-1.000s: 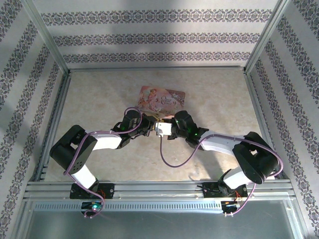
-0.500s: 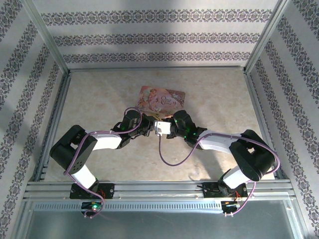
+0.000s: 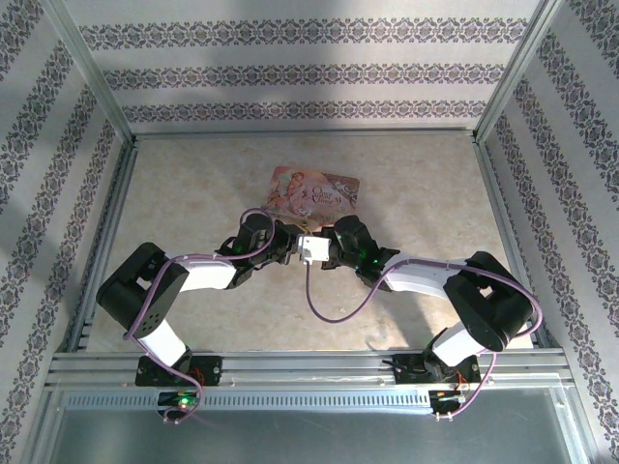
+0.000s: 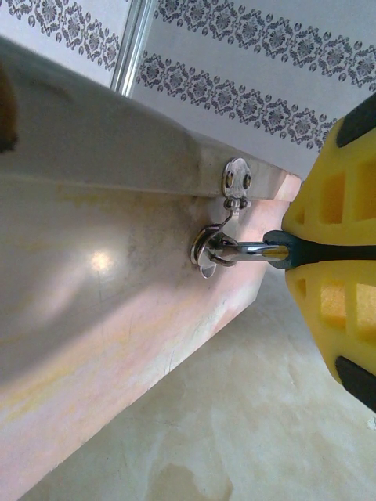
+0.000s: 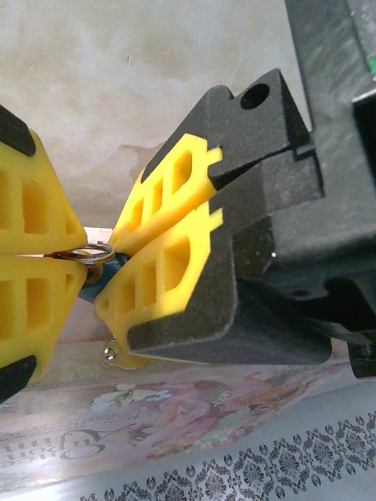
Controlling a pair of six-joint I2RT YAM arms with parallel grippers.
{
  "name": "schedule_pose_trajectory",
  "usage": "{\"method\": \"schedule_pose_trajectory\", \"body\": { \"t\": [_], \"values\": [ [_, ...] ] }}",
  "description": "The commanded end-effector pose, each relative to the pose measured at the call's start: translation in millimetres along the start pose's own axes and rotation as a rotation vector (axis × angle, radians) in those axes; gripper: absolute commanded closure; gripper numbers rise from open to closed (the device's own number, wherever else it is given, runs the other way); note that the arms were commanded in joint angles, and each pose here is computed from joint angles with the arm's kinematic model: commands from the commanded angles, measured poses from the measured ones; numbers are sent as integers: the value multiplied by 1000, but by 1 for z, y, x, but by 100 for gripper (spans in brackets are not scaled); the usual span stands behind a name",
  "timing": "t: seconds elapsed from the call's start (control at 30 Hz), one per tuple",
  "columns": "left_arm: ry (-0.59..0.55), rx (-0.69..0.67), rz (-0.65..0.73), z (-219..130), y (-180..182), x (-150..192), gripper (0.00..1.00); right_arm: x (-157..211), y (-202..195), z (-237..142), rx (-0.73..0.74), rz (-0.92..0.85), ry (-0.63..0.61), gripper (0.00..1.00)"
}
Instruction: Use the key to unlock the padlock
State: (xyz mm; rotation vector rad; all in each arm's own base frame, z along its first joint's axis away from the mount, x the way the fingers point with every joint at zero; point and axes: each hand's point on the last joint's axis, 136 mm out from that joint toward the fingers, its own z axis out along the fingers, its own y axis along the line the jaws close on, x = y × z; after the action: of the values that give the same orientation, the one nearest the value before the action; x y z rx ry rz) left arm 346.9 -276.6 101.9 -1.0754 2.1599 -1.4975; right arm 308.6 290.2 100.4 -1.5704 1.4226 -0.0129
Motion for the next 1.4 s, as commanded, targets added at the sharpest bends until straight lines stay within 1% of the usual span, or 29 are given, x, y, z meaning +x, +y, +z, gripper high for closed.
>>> {"method": "schedule_pose_trajectory", "body": {
  "t": [0.0,0.23,0.4,0.67,0.97,1.0,1.1,1.37],
  "values": [
    [50,109,28,-3,-37,16,100,-7,-2,3,22,20,-22,100],
    [49,110,28,-4,-37,16,100,-11,-6,2,45,67,-30,100],
    [48,109,28,-4,-37,15,100,-17,-10,0,58,146,-57,100],
    [47,107,28,-4,-34,15,100,-30,-20,-2,83,368,-144,100],
    [44,99,22,-3,-30,14,100,-32,-24,0,105,609,-217,100],
    [44,98,22,-2,-30,14,100,-35,-27,-1,113,623,-239,100],
    [45,98,22,-2,-29,14,100,-35,-25,0,113,650,-250,100],
    [47,88,27,-1,-25,14,100,-30,-18,3,115,661,-236,100]
  ]
}}
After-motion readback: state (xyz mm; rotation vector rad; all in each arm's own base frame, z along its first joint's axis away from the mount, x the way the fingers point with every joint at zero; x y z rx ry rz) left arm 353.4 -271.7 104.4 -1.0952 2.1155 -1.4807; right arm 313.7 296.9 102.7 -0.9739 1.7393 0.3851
